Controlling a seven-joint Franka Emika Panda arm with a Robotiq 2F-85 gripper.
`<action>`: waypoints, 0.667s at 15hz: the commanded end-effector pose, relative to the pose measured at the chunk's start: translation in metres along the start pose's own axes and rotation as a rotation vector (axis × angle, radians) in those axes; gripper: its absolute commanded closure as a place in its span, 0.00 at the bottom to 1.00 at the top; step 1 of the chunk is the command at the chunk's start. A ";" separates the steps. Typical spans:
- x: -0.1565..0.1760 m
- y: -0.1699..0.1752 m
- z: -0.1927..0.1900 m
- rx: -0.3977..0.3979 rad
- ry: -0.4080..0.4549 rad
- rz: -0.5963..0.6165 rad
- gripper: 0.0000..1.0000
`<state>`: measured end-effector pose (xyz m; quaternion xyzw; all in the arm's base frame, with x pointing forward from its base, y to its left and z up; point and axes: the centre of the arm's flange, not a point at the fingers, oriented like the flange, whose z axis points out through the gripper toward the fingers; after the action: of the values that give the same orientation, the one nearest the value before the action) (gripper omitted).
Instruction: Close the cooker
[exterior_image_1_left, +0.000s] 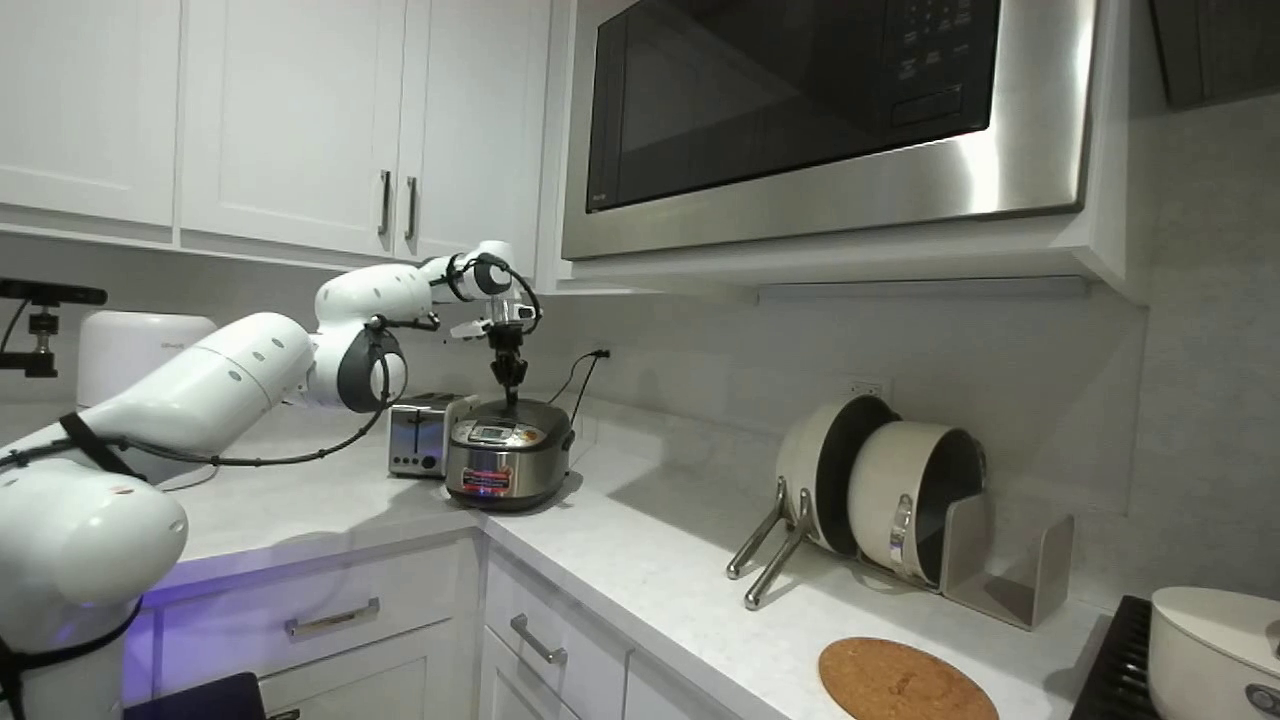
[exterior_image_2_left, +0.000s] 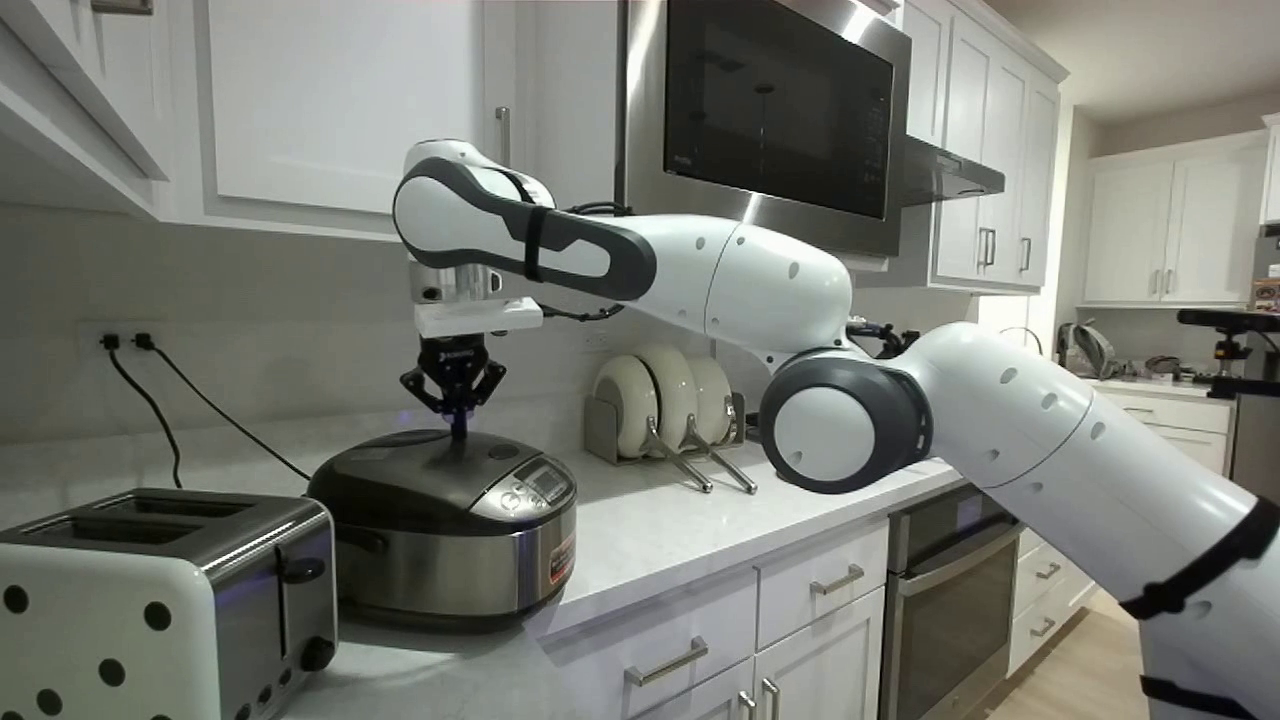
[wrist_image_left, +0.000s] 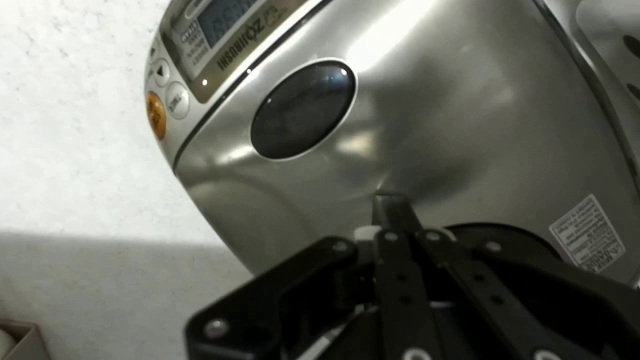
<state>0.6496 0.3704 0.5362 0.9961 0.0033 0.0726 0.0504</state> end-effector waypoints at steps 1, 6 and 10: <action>-0.029 0.001 0.034 0.073 0.055 0.019 1.00; -0.014 -0.003 0.000 0.056 0.108 -0.024 1.00; 0.003 -0.015 -0.090 0.040 0.222 -0.142 1.00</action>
<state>0.6499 0.3857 0.5611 0.9894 0.0381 0.1378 0.0262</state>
